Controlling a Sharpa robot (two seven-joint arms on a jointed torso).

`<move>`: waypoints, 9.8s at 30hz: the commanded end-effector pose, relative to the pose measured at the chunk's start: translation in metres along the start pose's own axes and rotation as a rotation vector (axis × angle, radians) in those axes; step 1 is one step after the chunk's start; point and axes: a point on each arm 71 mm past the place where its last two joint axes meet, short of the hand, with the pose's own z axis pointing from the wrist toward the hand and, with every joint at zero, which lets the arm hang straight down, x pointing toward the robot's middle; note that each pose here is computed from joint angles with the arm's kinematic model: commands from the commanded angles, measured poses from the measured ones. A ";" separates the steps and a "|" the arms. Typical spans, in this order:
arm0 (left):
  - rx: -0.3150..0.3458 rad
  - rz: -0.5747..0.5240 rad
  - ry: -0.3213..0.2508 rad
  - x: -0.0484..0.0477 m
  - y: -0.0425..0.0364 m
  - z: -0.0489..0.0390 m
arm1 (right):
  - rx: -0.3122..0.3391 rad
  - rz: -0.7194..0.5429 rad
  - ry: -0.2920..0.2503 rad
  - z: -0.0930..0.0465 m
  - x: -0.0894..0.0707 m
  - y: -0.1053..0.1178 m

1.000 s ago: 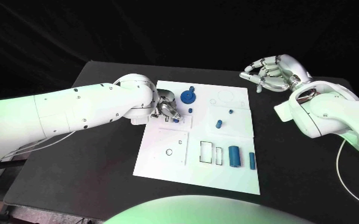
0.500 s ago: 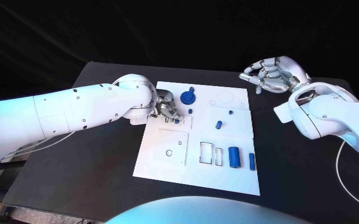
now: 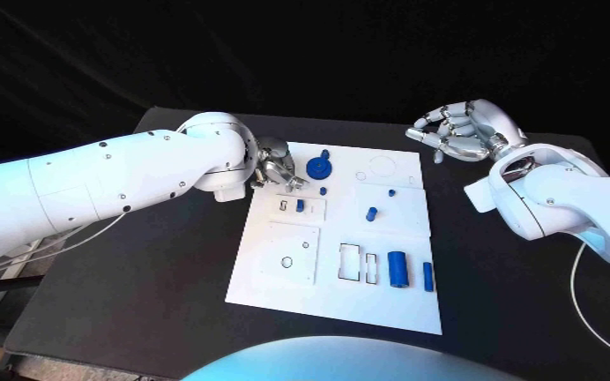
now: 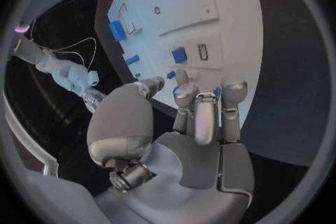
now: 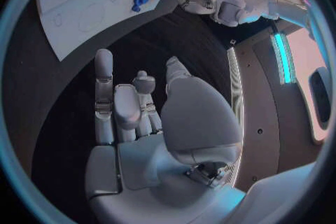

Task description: Assemble the parts on the task board

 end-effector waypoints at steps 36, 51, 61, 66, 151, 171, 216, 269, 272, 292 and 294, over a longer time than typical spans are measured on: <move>-0.160 0.061 -0.040 -0.0483 0.0295 0.0348 | -0.007 0.000 0.011 0.001 0.003 0.000; -0.153 0.045 0.026 -0.0414 0.0273 0.0394 | -0.008 -0.004 0.008 0.003 0.003 -0.001; -0.143 0.036 0.054 -0.0376 0.0248 0.0396 | -0.006 -0.004 0.011 0.003 0.005 -0.002; -0.143 0.036 0.059 -0.0372 0.0249 0.0397 | -0.004 -0.005 0.011 0.003 0.005 -0.002; -0.021 -0.042 -0.049 0.0120 0.0217 -0.0076 | 0.006 -0.004 0.018 0.003 0.005 -0.007; -0.027 -0.004 -0.025 0.0255 0.0231 -0.0057 | 0.007 -0.001 0.019 0.002 0.006 -0.007; -0.033 0.042 0.029 0.0335 0.0214 -0.0012 | -0.003 -0.013 0.022 0.001 0.006 -0.007; -0.045 0.035 0.038 0.0323 0.0247 0.0034 | -0.004 -0.010 0.022 0.000 0.005 -0.008; -0.047 0.034 0.036 0.0319 0.0255 0.0035 | -0.004 -0.010 0.022 0.000 0.005 -0.008; -0.027 -0.016 -0.002 0.0246 0.0244 -0.0026 | -0.004 -0.007 0.029 0.000 0.006 -0.009; -0.025 -0.025 -0.012 0.0223 0.0247 -0.0038 | -0.004 -0.007 0.029 0.000 0.006 -0.009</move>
